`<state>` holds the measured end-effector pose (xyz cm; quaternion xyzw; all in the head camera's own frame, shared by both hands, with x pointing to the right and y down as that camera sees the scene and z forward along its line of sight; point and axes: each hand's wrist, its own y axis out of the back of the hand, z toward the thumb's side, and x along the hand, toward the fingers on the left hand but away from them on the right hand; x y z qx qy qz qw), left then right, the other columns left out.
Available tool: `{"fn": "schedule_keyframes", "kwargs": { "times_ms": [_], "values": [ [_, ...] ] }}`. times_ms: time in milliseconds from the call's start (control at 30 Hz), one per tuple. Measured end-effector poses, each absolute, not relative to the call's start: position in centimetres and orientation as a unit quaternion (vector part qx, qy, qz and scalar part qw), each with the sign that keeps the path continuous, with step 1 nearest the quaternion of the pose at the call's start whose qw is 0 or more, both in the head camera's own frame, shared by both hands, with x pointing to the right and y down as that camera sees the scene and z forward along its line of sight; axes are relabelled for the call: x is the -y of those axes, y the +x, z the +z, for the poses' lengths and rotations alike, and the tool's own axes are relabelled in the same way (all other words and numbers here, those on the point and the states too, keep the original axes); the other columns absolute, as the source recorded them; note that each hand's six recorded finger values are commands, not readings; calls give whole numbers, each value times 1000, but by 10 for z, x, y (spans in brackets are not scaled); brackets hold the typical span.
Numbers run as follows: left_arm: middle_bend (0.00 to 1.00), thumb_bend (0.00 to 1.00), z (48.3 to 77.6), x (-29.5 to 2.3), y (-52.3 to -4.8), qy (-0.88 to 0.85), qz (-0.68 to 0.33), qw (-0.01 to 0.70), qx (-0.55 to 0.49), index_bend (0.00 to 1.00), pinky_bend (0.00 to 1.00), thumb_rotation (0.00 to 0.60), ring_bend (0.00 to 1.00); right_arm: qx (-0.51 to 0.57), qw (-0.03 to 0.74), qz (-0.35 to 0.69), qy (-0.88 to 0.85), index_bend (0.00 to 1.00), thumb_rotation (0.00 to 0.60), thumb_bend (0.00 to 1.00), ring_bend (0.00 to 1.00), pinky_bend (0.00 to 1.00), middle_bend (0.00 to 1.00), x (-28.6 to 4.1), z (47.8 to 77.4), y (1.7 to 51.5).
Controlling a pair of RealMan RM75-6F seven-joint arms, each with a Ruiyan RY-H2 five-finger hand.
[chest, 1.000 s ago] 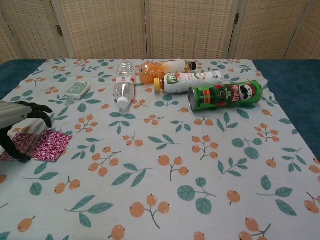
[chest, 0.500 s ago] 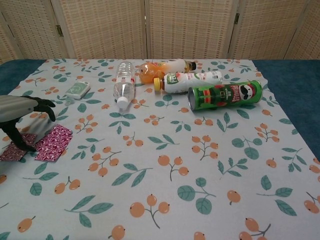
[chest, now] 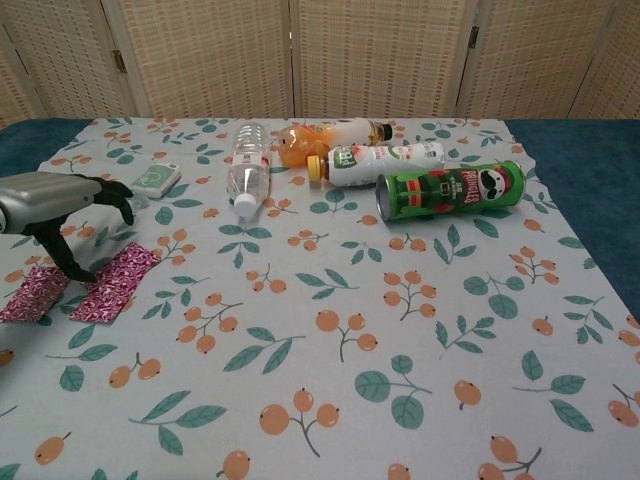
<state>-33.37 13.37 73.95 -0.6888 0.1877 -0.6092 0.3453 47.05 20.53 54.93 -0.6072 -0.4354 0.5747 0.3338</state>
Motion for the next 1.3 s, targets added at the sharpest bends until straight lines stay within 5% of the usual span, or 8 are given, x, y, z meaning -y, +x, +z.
{"fn": "schedule_keyframes", "kwargs": {
  "times_ms": [100, 167, 300, 500, 1300],
  "values": [
    [87, 127, 735, -133, -331, -692, -605, 344, -189, 292, 0, 570, 3, 435, 335, 574, -608, 0, 471, 157, 0, 0, 0, -205, 549, 469],
    [87, 127, 732, -136, -328, -699, -600, 339, -189, 300, 0, 471, 3, 434, 334, 573, -610, 0, 471, 157, 0, 0, 0, -205, 550, 469],
    [87, 122, 723, -146, -322, -718, -589, 320, -185, 327, 0, 175, 1, 432, 331, 573, -612, 0, 471, 157, 0, 0, 0, -205, 552, 468],
    [82, 122, 709, -161, -319, -755, -570, 261, -190, 338, 0, 7, 0, 432, 332, 572, -613, 0, 471, 157, 0, 0, 0, -205, 552, 467],
    [24, 122, 732, -181, -332, -746, -585, 276, -158, 326, 0, 0, 0, 434, 328, 571, -615, 0, 470, 158, 0, 0, 0, -206, 553, 468]
  ]
}}
